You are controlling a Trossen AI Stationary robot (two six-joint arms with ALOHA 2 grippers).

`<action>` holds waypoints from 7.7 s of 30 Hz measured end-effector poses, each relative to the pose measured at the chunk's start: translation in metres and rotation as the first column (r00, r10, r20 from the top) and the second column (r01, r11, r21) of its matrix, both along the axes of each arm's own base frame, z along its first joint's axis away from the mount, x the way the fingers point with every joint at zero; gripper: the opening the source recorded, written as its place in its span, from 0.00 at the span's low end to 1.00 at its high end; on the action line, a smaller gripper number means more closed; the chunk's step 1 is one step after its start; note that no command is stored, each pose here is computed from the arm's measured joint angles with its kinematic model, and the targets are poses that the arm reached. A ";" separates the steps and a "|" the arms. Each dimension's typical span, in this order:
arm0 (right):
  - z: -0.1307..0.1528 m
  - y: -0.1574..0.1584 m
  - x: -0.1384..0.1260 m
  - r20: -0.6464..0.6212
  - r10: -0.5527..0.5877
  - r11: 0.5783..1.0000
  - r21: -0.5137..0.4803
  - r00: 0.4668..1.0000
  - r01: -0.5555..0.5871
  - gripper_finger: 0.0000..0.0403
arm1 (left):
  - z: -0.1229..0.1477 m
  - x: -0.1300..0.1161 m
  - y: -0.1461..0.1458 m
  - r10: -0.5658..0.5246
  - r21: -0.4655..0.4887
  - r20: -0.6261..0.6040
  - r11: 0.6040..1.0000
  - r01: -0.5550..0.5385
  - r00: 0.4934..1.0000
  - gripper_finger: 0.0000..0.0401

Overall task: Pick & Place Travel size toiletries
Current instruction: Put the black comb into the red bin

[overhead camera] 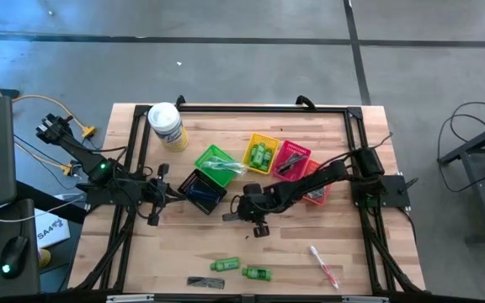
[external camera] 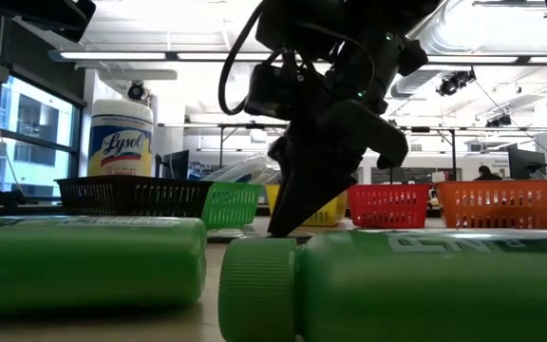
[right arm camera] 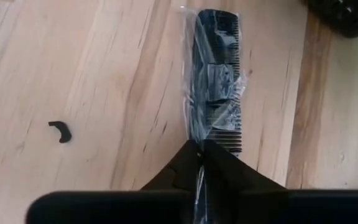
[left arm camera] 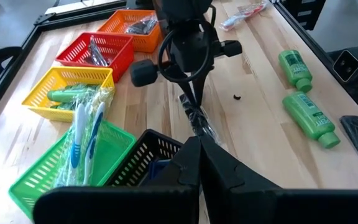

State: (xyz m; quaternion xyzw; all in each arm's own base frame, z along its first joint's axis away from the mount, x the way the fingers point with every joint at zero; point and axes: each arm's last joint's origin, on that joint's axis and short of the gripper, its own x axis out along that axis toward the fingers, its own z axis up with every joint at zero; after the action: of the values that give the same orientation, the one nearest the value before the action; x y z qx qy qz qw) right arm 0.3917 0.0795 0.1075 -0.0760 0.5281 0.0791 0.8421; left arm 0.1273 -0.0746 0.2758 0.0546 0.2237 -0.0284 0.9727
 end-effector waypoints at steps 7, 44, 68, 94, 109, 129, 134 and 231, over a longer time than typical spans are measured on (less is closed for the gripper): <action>0.012 0.006 -0.004 0.037 0.007 0.996 -0.092 0.999 -0.003 0.01 | -0.001 -0.001 0.000 0.002 0.005 -0.012 1.000 -0.002 1.000 0.00; 0.028 -0.008 -0.012 -0.036 -0.108 0.994 -0.002 0.994 0.108 0.42 | -0.002 -0.001 0.000 -0.015 -0.011 -0.025 1.000 0.015 1.000 0.00; 0.011 -0.013 -0.015 -0.056 -0.068 0.996 -0.065 0.996 0.064 0.03 | -0.003 -0.002 0.001 -0.005 -0.020 -0.044 1.000 0.004 0.999 0.00; 0.066 0.004 -0.024 0.137 -0.049 0.989 -0.129 0.989 0.067 0.01 | -0.004 -0.001 0.000 -0.005 -0.019 -0.046 1.000 0.004 0.999 0.00; 0.020 -0.049 -0.002 0.028 -0.058 0.994 0.099 0.998 0.055 0.62 | -0.009 -0.001 -0.001 -0.009 -0.014 -0.092 1.000 0.008 0.996 0.00; -0.004 -0.040 0.002 0.007 -0.087 0.996 -0.010 0.996 0.087 0.00 | -0.008 -0.001 -0.001 -0.005 -0.023 -0.090 1.000 0.003 0.996 0.00; 0.014 -0.029 -0.004 0.043 -0.054 0.996 -0.074 0.998 0.057 0.00 | -0.008 -0.001 -0.001 -0.005 -0.022 -0.090 1.000 0.003 0.996 0.00; 0.048 -0.013 -0.021 0.078 -0.191 0.974 -0.110 0.979 0.199 0.01 | -0.010 -0.002 0.000 0.013 -0.040 -0.109 0.999 -0.018 0.994 0.00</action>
State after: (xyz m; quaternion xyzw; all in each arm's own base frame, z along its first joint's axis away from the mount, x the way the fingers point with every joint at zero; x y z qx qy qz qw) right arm 0.3706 0.0668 0.1551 -0.0759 0.5084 -0.0377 0.8570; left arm 0.1255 -0.0746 0.2658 0.0315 0.2762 -0.0284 0.9602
